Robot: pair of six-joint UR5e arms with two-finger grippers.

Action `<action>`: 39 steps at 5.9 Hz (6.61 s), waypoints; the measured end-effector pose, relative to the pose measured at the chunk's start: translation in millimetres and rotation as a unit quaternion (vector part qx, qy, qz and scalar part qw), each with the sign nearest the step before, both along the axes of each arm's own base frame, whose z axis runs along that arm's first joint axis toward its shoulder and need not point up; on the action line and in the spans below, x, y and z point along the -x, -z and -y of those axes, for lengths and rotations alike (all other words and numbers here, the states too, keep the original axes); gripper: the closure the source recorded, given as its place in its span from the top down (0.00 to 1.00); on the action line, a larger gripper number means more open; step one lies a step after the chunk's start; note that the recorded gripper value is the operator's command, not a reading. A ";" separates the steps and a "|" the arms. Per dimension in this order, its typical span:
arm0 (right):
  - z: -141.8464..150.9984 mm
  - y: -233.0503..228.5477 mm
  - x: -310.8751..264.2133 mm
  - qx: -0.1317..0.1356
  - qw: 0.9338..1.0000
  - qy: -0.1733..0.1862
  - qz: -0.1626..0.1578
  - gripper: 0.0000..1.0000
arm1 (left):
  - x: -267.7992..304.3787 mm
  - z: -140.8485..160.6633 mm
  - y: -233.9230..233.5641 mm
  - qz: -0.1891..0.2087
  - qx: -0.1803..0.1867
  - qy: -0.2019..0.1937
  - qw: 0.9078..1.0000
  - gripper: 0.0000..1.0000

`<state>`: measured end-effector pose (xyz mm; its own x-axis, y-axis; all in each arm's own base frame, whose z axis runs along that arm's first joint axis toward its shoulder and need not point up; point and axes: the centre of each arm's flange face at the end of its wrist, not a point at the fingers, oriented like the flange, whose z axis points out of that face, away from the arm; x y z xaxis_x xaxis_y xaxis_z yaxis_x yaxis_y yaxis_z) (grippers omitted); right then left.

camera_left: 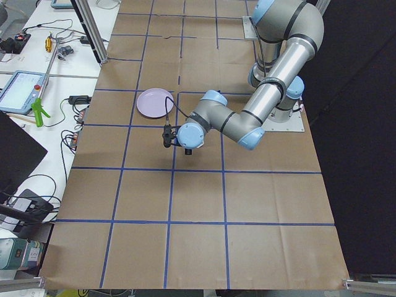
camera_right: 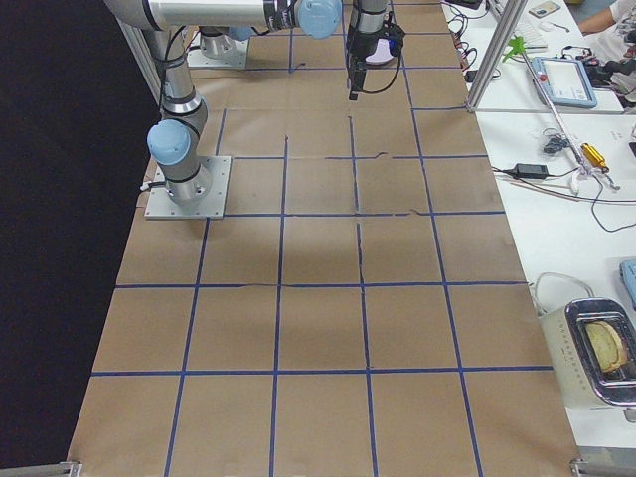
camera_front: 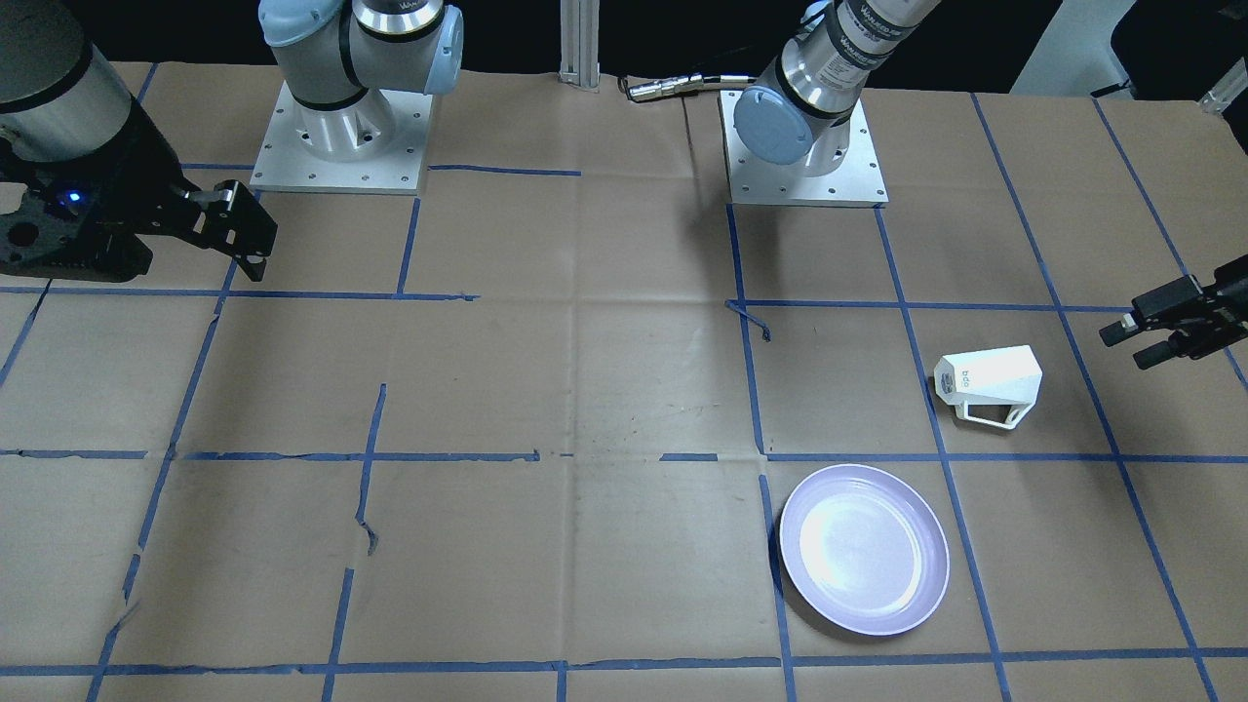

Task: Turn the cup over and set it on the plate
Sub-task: 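Lower the left gripper beside the mug and grasp its base, then lift the mug with the left gripper and swing it upright over the plate, then lower the upright mug onto the lavender plate with the left gripper, then open the left gripper and raise it away from the mug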

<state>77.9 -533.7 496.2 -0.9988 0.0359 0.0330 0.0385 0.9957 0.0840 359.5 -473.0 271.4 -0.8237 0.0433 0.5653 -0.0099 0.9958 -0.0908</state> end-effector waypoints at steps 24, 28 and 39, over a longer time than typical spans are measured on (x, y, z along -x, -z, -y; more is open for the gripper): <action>0.0 0.0 0.1 0.000 1.000 0.000 0.000 1.00 | 381.4 178.0 -66.1 0.281 0.018 0.178 0.943 0.00; 0.0 0.0 0.0 0.000 1.000 0.000 0.000 1.00 | 441.0 179.4 -2.7 0.356 0.030 0.230 0.905 0.00; 0.0 0.1 0.1 0.000 1.000 0.000 0.000 1.00 | 459.5 138.3 -88.0 0.320 -0.003 0.144 0.936 0.99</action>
